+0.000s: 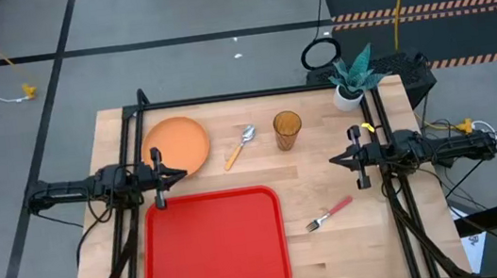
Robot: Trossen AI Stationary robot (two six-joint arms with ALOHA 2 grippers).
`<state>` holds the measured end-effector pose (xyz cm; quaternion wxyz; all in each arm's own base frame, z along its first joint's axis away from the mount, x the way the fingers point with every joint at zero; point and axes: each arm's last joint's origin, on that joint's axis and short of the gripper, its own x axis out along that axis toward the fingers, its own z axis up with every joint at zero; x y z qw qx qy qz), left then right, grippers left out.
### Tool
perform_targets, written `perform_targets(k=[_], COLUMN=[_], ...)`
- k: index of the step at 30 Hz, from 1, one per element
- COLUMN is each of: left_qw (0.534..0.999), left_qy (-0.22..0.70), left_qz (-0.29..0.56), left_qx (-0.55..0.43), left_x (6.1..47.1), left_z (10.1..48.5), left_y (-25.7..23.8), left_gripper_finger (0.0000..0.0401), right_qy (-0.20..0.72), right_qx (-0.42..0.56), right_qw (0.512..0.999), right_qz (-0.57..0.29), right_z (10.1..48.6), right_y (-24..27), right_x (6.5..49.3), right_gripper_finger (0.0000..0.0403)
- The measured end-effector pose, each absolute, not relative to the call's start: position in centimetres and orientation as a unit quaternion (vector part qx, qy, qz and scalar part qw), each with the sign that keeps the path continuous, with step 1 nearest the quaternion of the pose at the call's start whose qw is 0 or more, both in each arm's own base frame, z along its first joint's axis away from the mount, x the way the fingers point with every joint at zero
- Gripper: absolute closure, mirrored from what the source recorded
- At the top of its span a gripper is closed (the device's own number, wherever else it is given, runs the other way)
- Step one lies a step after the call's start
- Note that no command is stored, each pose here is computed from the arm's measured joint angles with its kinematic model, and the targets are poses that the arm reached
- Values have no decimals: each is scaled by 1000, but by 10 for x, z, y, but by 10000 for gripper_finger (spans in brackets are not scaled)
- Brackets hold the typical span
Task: Pick and place plate/cup/fork/spoon on tray
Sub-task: Put the orange cup on the red serving tray
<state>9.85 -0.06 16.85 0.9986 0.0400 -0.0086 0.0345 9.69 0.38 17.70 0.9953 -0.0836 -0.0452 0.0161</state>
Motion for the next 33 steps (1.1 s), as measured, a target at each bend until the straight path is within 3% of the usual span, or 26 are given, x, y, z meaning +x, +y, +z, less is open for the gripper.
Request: perform_targets(k=[9,16,22,24,33], left_qw=[999,999,999,999,998], left_qy=[-9,-9,-9,-9,-16], left_qz=[34,35,34,34,35], left_qx=[40,40,40,40,40], left_x=[99,98,99,98,98], left_z=[168,169,168,169,170], left_y=[-1,-1,-1,-1,-1], left_gripper_finger=[370,370,370,370,370], right_qy=[-51,-90,-226,-228,-188], right_qx=[-6,-4,40,40,63], right_qw=[998,996,973,973,979], right_qz=[20,16,17,19,45], right_z=[178,186,211,213,296], right_y=[4,4,3,3,4], right_x=[97,96,87,87,68], right_gripper_finger=[403,403,403,403,403])
